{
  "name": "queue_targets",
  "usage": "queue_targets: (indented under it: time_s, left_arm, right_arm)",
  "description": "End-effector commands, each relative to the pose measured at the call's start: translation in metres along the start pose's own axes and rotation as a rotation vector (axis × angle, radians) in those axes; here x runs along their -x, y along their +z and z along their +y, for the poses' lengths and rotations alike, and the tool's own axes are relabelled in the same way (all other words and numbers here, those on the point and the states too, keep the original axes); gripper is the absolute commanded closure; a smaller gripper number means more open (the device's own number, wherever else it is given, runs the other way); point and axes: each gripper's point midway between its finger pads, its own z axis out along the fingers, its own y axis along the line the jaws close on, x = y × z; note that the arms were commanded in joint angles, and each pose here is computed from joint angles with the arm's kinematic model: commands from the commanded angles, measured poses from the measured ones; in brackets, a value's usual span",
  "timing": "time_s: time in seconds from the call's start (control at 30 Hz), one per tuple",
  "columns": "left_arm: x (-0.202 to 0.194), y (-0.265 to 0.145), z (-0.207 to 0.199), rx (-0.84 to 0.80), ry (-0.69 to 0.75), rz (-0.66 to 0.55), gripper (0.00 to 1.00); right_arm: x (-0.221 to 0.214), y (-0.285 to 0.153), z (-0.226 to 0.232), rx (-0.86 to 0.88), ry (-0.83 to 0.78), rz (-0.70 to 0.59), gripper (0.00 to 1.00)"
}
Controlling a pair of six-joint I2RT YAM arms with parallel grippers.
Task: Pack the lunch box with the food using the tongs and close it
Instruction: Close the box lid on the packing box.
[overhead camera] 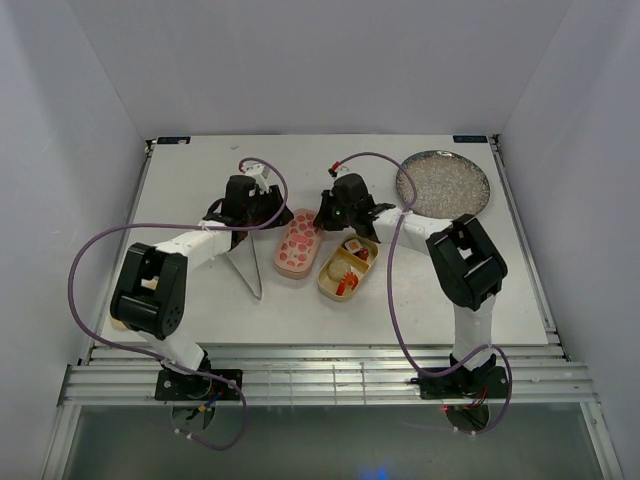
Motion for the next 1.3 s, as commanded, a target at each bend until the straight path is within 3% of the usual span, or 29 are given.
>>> queue_targets:
  time_s: [0.0,0.27,0.43,0.7,0.93,1.27]
  left_arm:
    - [0.027,-0.024,-0.026,-0.046,0.039,-0.093,0.43]
    - [0.002,-0.032,-0.068,-0.122,0.069,-0.078,0.43]
    - [-0.017,-0.023,-0.073,-0.141,0.073,-0.055,0.43]
    - [-0.054,-0.010,-0.050,-0.072,0.017,0.023,0.43]
    - [-0.068,-0.009,-0.026,0.027,0.011,0.041,0.43]
    - [-0.078,-0.009,-0.012,0.088,0.005,0.062,0.43]
  right_arm:
    - [-0.020,-0.007,-0.014,-0.062,0.010,0.047,0.92]
    - [-0.033,-0.004,-0.022,-0.074,0.011,0.072,0.92]
    - [-0.040,-0.001,-0.026,-0.081,0.010,0.091,0.92]
    - [-0.016,-0.010,-0.018,-0.080,-0.039,0.056,0.92]
    - [-0.003,-0.013,-0.005,-0.045,-0.064,0.067,0.92]
    - [0.045,-0.033,0.025,0.018,-0.136,-0.029,0.92]
